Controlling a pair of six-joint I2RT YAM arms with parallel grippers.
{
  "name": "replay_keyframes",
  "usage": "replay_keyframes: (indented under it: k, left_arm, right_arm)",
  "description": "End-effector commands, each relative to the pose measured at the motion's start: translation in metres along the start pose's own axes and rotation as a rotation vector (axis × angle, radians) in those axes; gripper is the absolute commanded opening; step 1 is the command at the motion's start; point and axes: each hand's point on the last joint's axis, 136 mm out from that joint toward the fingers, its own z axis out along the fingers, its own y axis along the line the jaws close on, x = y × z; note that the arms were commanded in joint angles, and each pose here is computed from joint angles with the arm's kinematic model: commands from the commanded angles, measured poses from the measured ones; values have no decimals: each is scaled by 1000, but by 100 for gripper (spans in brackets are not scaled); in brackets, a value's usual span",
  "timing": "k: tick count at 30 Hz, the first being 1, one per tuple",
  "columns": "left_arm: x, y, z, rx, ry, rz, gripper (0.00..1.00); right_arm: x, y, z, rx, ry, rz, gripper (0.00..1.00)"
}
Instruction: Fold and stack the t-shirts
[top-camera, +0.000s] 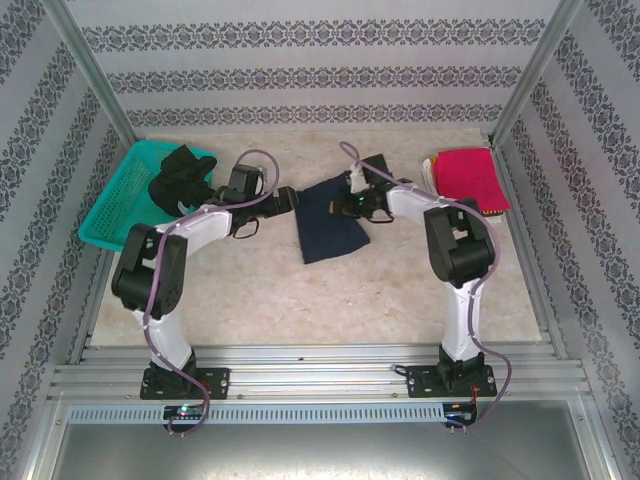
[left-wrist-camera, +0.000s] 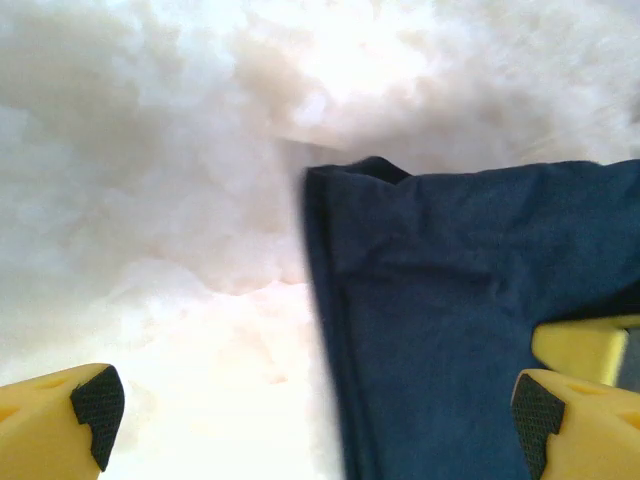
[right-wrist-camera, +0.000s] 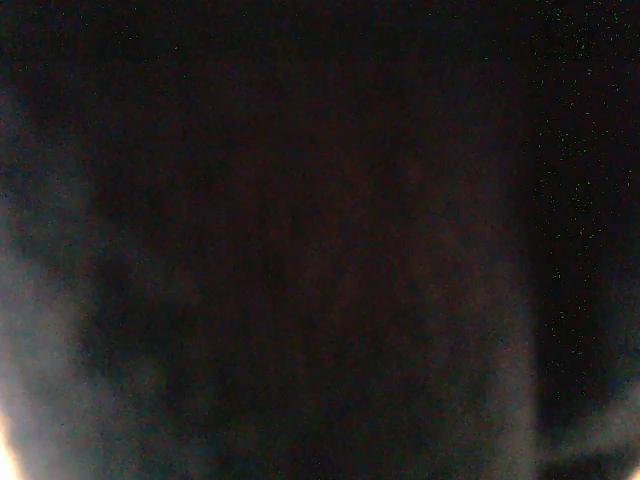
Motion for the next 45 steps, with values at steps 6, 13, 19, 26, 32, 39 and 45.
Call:
replay_keyframes:
  k: [6, 13, 19, 26, 32, 39, 45]
  left_arm:
    - [4, -21, -14, 137, -58, -51, 100]
    - [19, -17, -15, 132, -30, -38, 100]
    - [24, -20, -19, 127, -23, -7, 100]
    - [24, -19, -18, 128, -32, -18, 100]
    - [27, -22, -15, 132, -20, -4, 100]
    - [30, -23, -15, 130, -14, 25, 100]
    - [29, -24, -13, 134, -15, 30, 100]
  right_arm:
    - [-21, -58, -91, 320, 46, -308, 0]
    - [-52, -113, -144, 504, 88, -371, 0]
    - [-85, -136, -183, 590, 15, -370, 0]
    - [-112, -130, -216, 598, -59, -376, 0]
    - [-129, -122, -241, 578, -128, -361, 0]
    - [-140, -137, -265, 629, -141, -348, 0]
    - [-141, -157, -275, 654, -135, -328, 0]
